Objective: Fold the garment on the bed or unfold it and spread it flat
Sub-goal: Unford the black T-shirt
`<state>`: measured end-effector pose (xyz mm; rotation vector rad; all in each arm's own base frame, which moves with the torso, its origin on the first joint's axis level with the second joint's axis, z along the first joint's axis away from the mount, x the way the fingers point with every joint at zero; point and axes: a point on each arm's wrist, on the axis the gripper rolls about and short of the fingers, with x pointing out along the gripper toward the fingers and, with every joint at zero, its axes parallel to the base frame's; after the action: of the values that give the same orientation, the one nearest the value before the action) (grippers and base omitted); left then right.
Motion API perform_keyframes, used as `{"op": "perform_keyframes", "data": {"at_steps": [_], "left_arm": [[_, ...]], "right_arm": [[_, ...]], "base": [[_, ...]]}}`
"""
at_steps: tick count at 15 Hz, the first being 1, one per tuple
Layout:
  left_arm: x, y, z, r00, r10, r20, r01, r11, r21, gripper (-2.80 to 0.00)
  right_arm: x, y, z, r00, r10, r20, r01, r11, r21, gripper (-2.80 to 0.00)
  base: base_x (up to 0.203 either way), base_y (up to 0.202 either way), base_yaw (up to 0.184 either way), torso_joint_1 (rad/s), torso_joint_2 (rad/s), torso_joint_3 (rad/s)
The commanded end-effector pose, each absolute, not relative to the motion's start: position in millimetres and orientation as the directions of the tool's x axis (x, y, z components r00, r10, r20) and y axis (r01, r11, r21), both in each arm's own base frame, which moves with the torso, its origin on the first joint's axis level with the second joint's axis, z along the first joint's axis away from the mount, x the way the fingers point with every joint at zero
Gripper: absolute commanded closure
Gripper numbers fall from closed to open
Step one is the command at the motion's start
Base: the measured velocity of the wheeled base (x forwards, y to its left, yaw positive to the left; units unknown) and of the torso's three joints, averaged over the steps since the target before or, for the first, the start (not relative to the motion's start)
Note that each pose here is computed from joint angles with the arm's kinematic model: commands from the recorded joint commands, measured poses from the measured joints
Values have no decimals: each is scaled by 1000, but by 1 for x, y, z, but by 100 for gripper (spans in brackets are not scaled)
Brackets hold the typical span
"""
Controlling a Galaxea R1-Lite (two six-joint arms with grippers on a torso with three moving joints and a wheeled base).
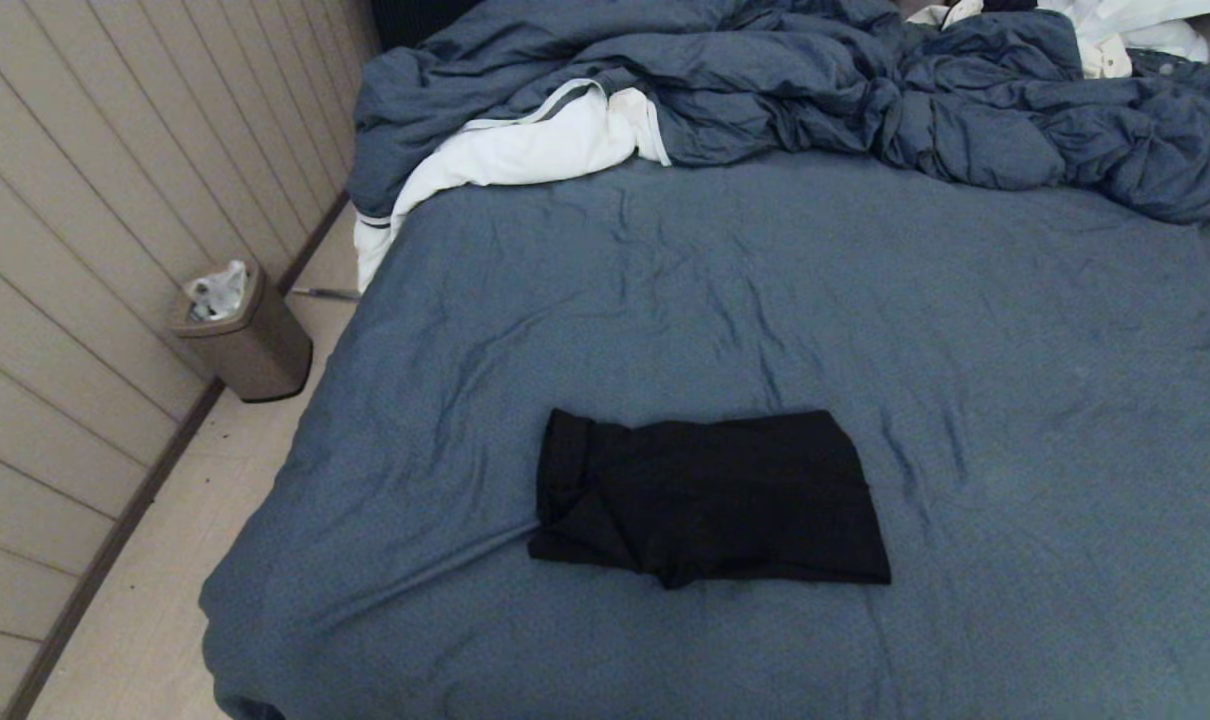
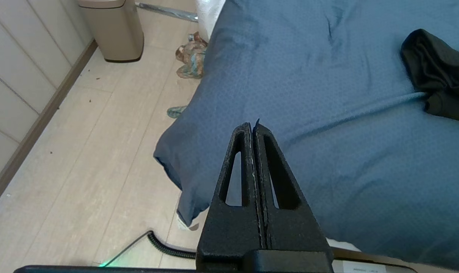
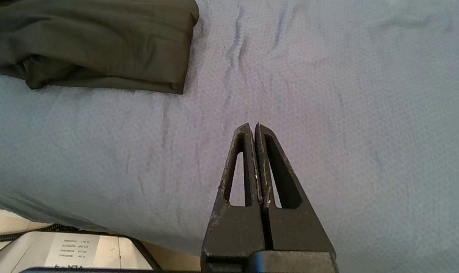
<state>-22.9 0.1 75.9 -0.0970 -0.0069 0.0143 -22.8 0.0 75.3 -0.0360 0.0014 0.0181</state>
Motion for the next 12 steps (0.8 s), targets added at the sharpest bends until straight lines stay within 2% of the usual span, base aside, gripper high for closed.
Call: {"op": "perform_keyframes", "data": {"at_steps": [1, 12], "left_arm": [[-23, 0, 76, 1000, 15, 5, -15, 995, -98, 0], [-23, 0, 76, 1000, 15, 5, -15, 995, -98, 0]], "right_arm": [[-23, 0, 75, 1000, 20, -5, -20, 999, -37, 0], [-23, 0, 75, 1000, 20, -5, -20, 999, -37, 0]], "base": [[0, 0, 0, 0, 0, 0], [0, 0, 0, 0, 0, 0]]}}
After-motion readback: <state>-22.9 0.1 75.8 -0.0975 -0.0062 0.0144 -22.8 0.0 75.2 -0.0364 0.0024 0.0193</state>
